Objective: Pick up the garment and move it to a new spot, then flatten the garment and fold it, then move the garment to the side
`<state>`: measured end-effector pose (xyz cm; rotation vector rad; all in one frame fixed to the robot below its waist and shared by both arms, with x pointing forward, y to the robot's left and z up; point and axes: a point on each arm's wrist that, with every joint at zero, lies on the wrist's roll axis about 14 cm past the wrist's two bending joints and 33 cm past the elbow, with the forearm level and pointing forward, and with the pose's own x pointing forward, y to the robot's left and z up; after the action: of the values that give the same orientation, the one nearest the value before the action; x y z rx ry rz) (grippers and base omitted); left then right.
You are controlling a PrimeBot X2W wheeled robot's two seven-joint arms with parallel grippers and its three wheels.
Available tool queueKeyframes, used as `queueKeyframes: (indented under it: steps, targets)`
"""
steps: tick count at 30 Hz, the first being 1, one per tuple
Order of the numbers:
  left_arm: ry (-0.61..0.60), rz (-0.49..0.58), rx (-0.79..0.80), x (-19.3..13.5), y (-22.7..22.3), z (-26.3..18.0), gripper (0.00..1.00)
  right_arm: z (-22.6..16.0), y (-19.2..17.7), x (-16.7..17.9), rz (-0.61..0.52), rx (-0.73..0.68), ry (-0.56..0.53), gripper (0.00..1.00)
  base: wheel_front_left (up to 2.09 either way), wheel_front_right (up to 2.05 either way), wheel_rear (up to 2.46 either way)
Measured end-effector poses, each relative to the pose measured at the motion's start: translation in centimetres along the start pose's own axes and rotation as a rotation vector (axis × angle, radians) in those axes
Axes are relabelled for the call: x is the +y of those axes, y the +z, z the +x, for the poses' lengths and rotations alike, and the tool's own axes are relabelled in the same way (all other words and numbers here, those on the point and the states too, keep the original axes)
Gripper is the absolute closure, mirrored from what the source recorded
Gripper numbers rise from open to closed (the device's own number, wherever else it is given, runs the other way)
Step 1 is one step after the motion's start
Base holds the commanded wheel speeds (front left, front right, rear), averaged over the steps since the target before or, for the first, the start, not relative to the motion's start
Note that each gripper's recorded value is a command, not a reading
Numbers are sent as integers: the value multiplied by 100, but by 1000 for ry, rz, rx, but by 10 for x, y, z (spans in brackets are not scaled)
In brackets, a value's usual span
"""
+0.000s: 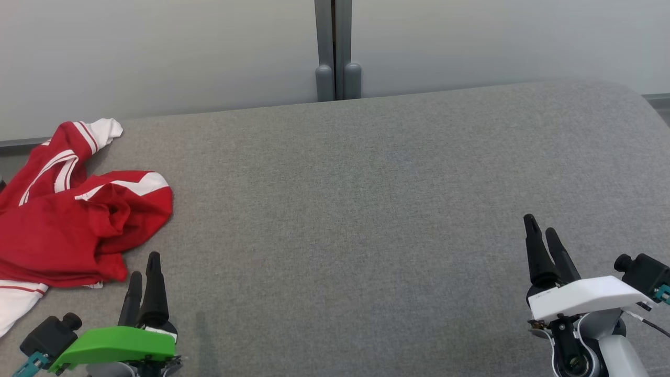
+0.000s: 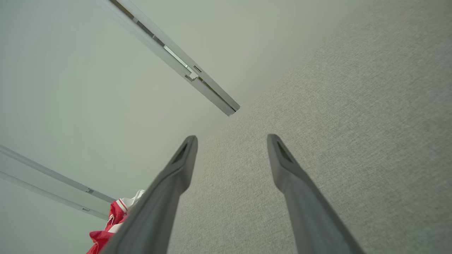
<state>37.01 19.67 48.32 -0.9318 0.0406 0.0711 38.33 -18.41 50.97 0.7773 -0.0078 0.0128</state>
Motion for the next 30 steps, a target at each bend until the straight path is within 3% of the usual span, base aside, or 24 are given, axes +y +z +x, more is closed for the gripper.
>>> queueKeyframes:
  steps: [30]
  targets:
    - [-53,431,-38,-9,4,-8,0,1,-2,17,-439,-22,77,0,0,0,0]
